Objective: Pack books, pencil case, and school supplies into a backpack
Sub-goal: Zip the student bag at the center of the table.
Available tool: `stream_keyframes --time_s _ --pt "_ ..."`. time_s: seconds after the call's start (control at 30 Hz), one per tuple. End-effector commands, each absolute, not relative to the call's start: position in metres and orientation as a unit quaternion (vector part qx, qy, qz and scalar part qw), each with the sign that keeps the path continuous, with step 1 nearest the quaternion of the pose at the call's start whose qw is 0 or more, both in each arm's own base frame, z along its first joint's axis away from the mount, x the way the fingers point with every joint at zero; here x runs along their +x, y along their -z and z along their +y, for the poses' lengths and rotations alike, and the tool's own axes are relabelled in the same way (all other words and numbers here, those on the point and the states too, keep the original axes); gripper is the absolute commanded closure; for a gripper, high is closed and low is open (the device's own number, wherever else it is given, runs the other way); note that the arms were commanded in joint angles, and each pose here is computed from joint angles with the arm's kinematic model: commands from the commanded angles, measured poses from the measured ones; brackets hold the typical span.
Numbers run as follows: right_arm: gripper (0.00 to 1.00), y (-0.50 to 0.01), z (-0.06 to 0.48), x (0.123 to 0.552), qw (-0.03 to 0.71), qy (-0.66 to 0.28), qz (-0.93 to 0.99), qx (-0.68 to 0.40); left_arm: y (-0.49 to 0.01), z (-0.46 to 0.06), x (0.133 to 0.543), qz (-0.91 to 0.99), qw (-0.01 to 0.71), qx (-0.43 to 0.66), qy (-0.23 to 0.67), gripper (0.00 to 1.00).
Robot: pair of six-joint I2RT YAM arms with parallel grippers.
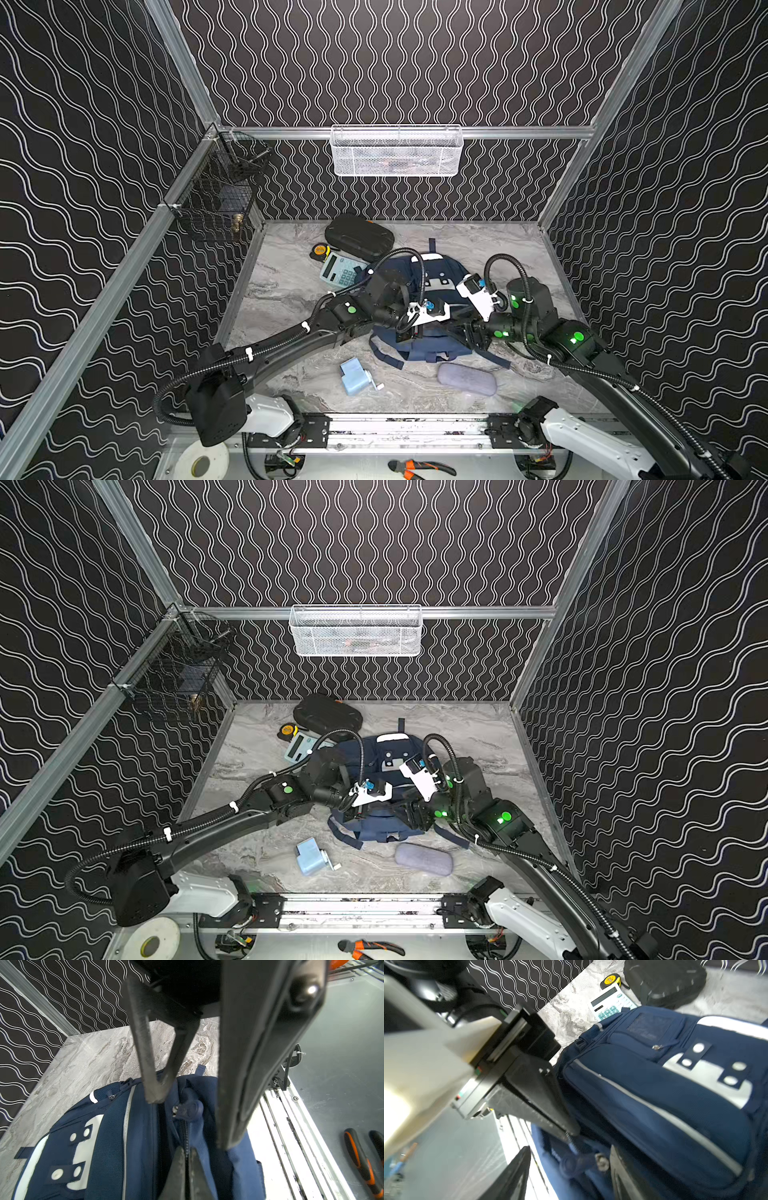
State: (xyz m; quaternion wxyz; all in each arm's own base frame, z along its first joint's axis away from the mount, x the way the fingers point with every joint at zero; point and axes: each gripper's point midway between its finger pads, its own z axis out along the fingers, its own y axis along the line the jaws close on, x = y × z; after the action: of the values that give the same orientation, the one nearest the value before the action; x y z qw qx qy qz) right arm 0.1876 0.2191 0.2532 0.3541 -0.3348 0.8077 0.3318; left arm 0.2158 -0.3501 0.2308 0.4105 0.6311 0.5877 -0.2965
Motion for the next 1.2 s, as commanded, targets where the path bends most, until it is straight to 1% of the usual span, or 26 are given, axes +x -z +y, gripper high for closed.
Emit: stream_keyframes --time_s 0.0,0.17,0.27,0.43,0.6,0.73,0.87,0.9,1.0,1.17 --pt "0.42 -0.251 0.223 0.191 0.366 -0.307 0.792 -0.381 -0.245 -0.354 0.215 0.561 0.433 0.635 0.307 1.00" --pt "0.55 -0.243 0.231 0.190 0.349 -0.310 0.790 -0.397 -0.245 -0.354 0.216 0.561 0.432 0.635 0.307 1.00" --pt "0.65 -0.242 0.230 0.191 0.349 -0.307 0.794 -0.392 -0.245 -0.353 0.216 0.561 0.434 0.635 0.305 1.00" --pt "0.74 -0.237 0.220 0.196 0.360 -0.292 0.810 -0.359 -0.247 -0.350 0.219 0.562 0.439 0.632 0.303 1.00" --pt "0.82 -0.230 0.206 0.203 0.371 -0.273 0.835 -0.300 -0.250 -0.348 0.220 0.561 0.444 0.630 0.302 1.00" --pt "0.91 -0.226 0.204 0.203 0.363 -0.293 0.848 -0.251 -0.251 -0.346 0.222 0.562 0.451 0.627 0.296 1.00" --pt "0.98 -0.227 0.211 0.197 0.345 -0.346 0.847 -0.207 -0.250 -0.343 0.223 0.565 0.460 0.621 0.289 1.00" --pt "1.00 -0.228 0.213 0.196 0.342 -0.359 0.846 -0.195 -0.250 -0.342 0.223 0.566 0.462 0.619 0.288 1.00" --pt "1.00 -0.234 0.212 0.192 0.341 -0.386 0.841 -0.164 -0.248 -0.339 0.221 0.566 0.468 0.615 0.287 1.00" --pt "1.00 -0.242 0.203 0.188 0.330 -0.406 0.844 -0.117 -0.239 -0.331 0.223 0.573 0.475 0.612 0.267 1.00"
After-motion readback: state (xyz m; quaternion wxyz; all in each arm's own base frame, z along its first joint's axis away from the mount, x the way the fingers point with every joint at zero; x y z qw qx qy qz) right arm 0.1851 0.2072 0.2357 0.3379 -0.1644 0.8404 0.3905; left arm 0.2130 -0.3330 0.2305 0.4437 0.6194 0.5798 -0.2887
